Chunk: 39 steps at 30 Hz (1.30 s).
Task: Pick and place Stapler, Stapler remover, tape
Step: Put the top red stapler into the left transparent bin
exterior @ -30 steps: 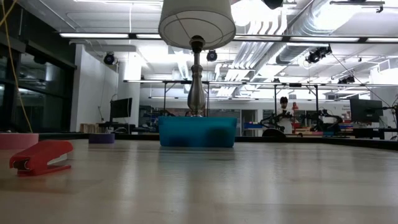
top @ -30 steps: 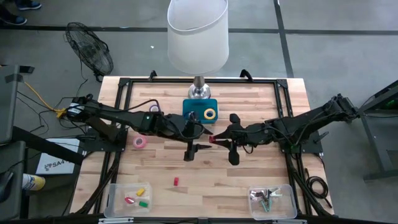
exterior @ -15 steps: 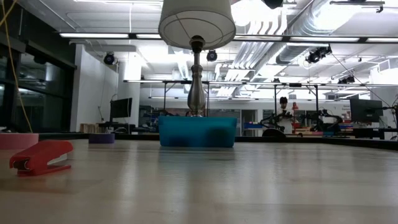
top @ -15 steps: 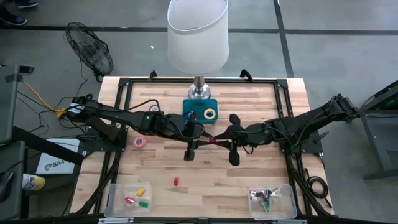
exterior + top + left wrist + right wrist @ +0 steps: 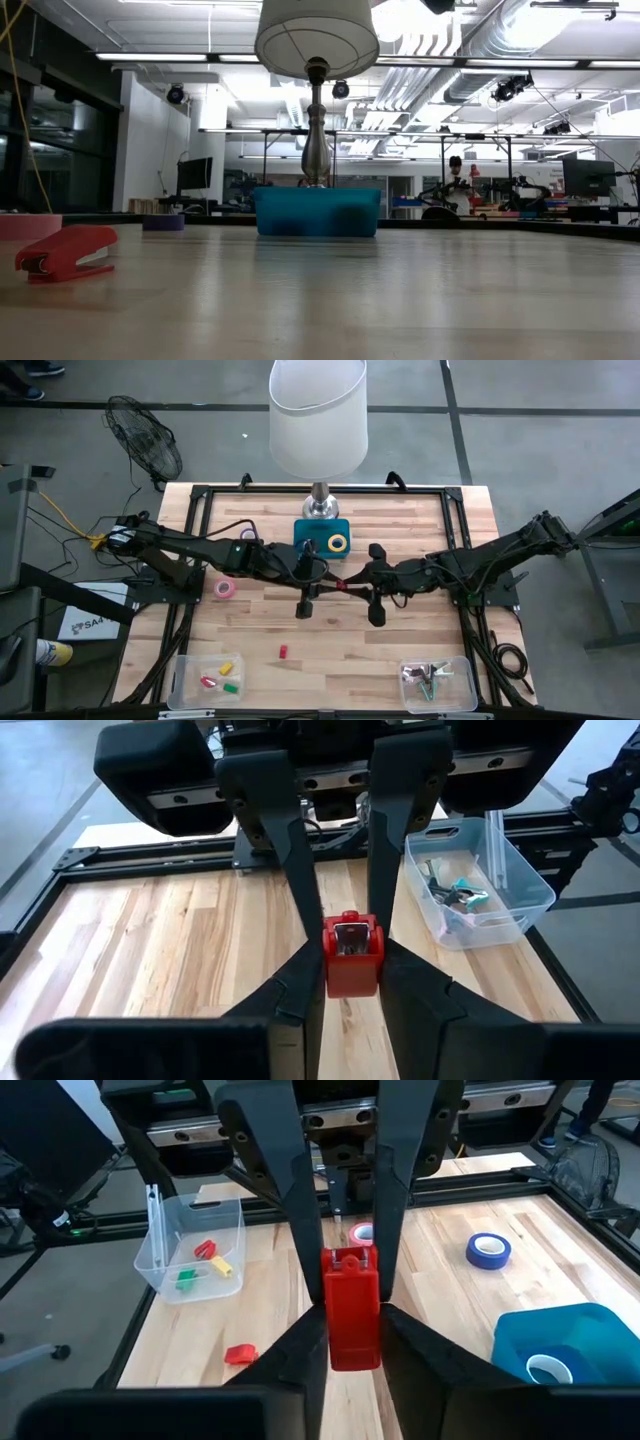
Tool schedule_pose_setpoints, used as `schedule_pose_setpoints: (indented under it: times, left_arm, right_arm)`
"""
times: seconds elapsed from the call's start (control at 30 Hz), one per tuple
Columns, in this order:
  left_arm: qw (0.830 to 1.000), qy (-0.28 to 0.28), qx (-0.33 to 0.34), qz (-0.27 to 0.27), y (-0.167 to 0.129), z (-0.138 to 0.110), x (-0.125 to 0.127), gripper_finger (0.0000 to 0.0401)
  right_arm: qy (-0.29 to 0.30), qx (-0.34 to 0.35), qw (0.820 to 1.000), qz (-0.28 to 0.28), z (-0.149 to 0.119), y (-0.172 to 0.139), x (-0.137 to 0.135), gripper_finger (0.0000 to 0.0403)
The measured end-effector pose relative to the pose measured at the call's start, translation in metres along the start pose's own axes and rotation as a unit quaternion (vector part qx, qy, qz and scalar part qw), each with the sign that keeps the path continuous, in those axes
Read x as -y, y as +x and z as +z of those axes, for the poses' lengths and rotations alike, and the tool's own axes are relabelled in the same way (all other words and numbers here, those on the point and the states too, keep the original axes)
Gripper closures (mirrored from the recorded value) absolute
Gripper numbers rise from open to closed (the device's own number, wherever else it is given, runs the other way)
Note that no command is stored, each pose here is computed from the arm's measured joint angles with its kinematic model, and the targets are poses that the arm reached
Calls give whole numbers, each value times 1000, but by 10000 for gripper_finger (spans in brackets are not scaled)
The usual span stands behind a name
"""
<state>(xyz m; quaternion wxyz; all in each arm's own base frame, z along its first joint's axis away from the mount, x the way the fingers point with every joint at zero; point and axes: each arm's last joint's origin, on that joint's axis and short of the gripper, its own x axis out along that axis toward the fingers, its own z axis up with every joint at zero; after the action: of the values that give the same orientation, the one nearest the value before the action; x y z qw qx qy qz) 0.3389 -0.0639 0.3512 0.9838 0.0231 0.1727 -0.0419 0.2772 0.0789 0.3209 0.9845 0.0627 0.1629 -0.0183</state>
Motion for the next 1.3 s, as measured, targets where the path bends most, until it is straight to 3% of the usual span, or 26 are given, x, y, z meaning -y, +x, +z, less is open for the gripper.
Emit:
schedule_pose_setpoints:
  times: [0.33, 0.63, 0.77, 1.0, 1.13, 1.3]
  left_arm:
    - [1000, 11, -17, 5, 0, -3, 0, 326]
    - [991, 35, -125, -19, -12, -21, 0, 327]
    - [979, 28, -192, -66, -26, -30, 1, 327]
    - [934, 1, -325, -149, -50, -51, 19, 327]
    - [905, -5, -396, -158, -63, -62, 36, 327]
    - [886, -7, -439, -152, -78, -69, 64, 327]
  right_arm:
    - [22, 1, 1000, 0, 1, -2, 1, 246]
    - [36, -23, 999, 6, 0, -11, 3, 218]
    - [38, -34, 999, 0, -2, -13, 4, 217]
    - [43, -47, 998, -11, -3, -17, 8, 217]
    - [59, -58, 996, -19, -5, -19, 10, 217]
    - [89, -79, 992, -33, -9, -19, 14, 217]
